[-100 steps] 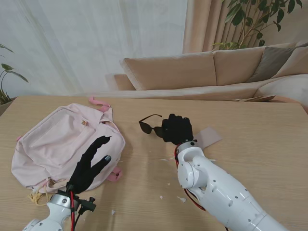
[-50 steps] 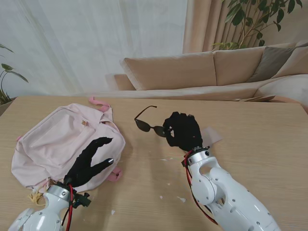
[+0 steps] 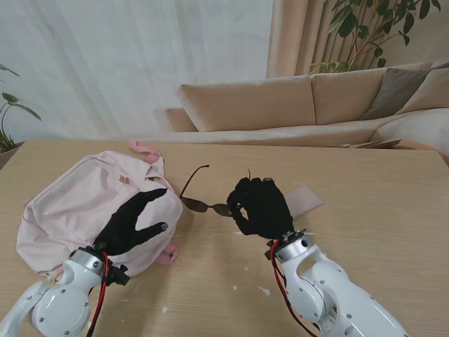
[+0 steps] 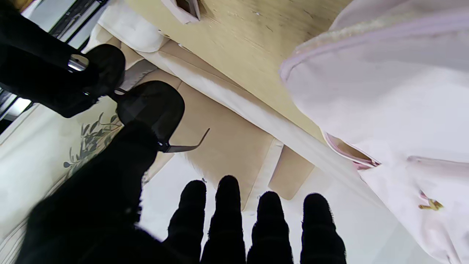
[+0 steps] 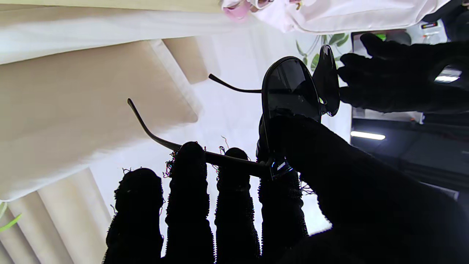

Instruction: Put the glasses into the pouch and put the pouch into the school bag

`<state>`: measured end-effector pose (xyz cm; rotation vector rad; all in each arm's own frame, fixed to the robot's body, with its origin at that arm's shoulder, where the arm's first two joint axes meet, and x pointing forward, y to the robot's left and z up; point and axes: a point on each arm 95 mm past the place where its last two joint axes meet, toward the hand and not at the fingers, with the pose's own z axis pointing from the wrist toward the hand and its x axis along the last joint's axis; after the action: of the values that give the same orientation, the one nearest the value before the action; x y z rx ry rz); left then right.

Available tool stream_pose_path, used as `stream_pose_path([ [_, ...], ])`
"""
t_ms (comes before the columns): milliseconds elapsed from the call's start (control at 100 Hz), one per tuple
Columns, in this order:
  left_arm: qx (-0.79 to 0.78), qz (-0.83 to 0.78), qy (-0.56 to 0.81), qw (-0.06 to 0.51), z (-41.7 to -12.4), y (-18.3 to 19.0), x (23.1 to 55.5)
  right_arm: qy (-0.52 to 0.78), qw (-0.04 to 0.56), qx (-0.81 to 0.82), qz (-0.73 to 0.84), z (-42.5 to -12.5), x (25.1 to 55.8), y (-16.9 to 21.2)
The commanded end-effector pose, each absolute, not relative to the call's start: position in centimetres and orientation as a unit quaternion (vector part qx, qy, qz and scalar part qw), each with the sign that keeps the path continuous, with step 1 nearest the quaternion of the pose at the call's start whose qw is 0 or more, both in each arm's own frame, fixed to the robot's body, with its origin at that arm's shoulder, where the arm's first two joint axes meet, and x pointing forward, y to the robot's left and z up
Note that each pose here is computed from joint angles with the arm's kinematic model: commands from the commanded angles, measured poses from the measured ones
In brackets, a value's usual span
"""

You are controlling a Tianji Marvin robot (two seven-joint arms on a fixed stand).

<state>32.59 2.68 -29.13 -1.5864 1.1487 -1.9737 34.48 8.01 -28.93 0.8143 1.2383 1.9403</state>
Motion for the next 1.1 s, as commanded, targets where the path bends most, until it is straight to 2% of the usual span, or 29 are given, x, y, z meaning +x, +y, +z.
stream_pose_path([
  [0, -0.568, -0.695, 0.403, 0.178, -28.7, 2.2, 32.6, 0.489, 0.334, 0.308, 0.745, -29.5, 33.9, 8.4],
  [400, -0.574, -0.656, 0.468, 0.144, -28.3, 1.9, 33.3, 0.502, 0.318, 0.261, 0.761, -29.6, 33.4, 9.5],
  [1090, -0.551, -0.667, 0.480, 0.141, -28.0, 1.1, 33.2, 0.513, 0.318, 0.233, 0.763, -29.5, 33.6, 10.5],
])
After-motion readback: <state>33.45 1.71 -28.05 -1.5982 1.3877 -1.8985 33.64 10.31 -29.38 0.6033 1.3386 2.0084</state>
